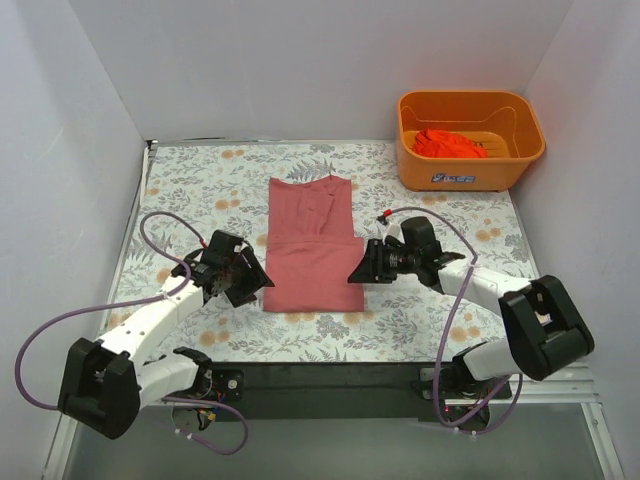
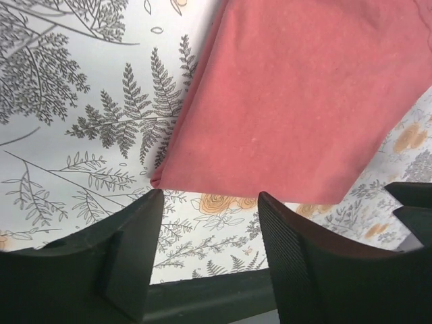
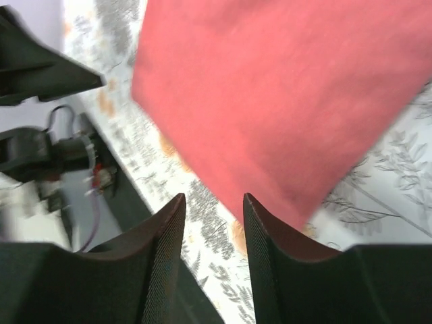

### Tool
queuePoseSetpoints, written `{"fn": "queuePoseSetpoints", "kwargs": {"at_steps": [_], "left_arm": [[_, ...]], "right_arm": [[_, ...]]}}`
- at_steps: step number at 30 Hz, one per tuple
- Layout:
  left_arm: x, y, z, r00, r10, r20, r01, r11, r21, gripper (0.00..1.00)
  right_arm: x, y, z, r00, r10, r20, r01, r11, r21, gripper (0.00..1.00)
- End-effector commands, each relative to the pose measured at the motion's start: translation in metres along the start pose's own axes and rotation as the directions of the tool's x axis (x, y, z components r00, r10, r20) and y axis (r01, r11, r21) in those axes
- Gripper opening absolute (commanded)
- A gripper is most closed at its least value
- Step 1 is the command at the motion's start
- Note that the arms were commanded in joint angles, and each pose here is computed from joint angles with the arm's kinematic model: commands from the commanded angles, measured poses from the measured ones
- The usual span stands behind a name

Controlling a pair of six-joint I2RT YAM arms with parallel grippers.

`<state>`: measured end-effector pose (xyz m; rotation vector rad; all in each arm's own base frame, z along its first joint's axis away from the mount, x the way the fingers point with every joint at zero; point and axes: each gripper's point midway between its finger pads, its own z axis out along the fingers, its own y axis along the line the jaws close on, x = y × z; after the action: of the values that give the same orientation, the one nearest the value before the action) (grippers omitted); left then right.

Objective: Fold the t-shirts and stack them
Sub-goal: Fold the tshirt

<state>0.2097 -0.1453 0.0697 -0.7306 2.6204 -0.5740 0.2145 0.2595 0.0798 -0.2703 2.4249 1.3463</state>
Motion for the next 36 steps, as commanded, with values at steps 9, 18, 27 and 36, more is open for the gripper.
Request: {"fn": "queuePoseSetpoints", "kwargs": {"at_steps": [9,18,27,36], "left_arm": [[0.001,0.021,0.003,0.987,0.16,-0.031,-0.162,0.957,-0.242,0.62],[-0.002,0.01,0.007,0.98,0.199,-0.015,-0.197,0.951,-0.237,0.62],[-0.001,0.008,0.008,0.977,0.214,-0.006,-0.209,0.951,-0.228,0.61],[-0.004,0.006,0.007,0.975,0.222,0.005,-0.216,0.95,-0.224,0.61]], "right_arm": [[0.022,-0.048,-0.029,0.989,-0.074,-0.131,0.134,0.829,0.544,0.55],[0.034,-0.041,-0.009,0.975,-0.095,-0.202,0.196,0.801,0.566,0.54],[0.038,-0.036,0.001,0.964,-0.101,-0.245,0.231,0.773,0.591,0.52],[0.069,-0.053,-0.003,0.94,-0.004,-0.341,0.242,0.713,0.659,0.5]]}}
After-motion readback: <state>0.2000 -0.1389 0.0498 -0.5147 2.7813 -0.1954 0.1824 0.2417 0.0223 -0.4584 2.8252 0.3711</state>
